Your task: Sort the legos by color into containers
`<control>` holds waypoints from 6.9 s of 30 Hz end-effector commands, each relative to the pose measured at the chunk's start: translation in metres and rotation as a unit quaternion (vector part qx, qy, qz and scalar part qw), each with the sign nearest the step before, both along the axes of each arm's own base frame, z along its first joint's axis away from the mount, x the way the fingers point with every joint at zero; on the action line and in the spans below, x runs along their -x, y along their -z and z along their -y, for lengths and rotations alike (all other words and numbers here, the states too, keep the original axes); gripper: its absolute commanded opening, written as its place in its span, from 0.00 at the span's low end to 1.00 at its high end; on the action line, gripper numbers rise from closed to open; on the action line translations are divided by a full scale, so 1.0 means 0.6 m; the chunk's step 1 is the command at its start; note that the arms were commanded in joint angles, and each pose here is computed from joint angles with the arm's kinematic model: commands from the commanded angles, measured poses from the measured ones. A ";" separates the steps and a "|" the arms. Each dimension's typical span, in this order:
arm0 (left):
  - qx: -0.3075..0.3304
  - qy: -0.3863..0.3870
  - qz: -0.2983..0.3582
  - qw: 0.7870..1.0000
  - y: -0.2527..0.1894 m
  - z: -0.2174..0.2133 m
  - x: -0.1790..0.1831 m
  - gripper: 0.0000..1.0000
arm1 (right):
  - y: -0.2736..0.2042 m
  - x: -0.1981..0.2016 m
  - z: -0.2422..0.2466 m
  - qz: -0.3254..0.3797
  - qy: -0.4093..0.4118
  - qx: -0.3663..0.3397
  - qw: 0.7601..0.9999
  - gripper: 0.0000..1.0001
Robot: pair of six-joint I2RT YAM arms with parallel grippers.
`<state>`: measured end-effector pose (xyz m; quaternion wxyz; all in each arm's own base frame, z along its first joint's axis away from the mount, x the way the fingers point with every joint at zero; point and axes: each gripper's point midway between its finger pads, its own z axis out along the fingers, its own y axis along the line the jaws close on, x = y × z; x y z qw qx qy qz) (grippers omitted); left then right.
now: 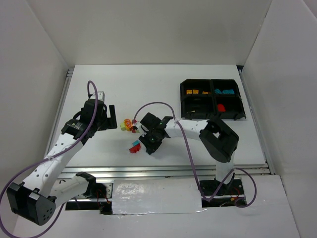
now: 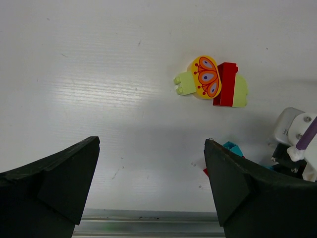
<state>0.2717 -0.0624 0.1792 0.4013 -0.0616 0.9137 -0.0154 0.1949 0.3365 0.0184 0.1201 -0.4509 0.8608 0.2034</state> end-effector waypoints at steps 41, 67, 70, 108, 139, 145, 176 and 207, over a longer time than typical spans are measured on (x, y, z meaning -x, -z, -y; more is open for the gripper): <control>0.011 0.037 0.003 0.999 -0.003 0.022 -0.016 0.99 | -0.229 -0.571 0.752 0.203 0.777 0.065 0.593 0.55; -0.007 -0.250 0.135 0.959 -0.107 -0.146 0.042 0.99 | -0.199 -0.176 -0.037 0.143 0.357 -0.057 0.921 0.99; 0.016 -0.211 0.146 0.966 -0.112 -0.124 0.036 0.99 | -0.157 -0.132 -0.079 0.124 0.306 -0.038 0.943 0.94; 0.027 -0.124 0.105 0.986 -0.082 -0.072 0.006 0.99 | -0.004 -0.068 -0.133 0.083 0.193 0.036 0.977 0.32; 0.318 0.358 0.153 0.864 -0.153 0.285 0.049 0.99 | -0.344 -0.168 0.077 0.083 0.609 -0.260 0.744 0.00; 0.325 0.337 0.155 0.870 -0.143 0.312 0.030 0.94 | -0.356 -0.152 0.071 0.077 0.609 -0.275 0.740 0.00; 0.302 0.323 0.172 0.880 -0.164 0.302 0.024 0.00 | -0.421 -0.166 0.160 0.113 0.548 -0.394 0.729 0.00; 0.193 0.244 0.095 0.946 -0.092 0.210 0.052 0.00 | -0.281 -0.501 0.711 0.265 0.800 0.007 0.538 0.01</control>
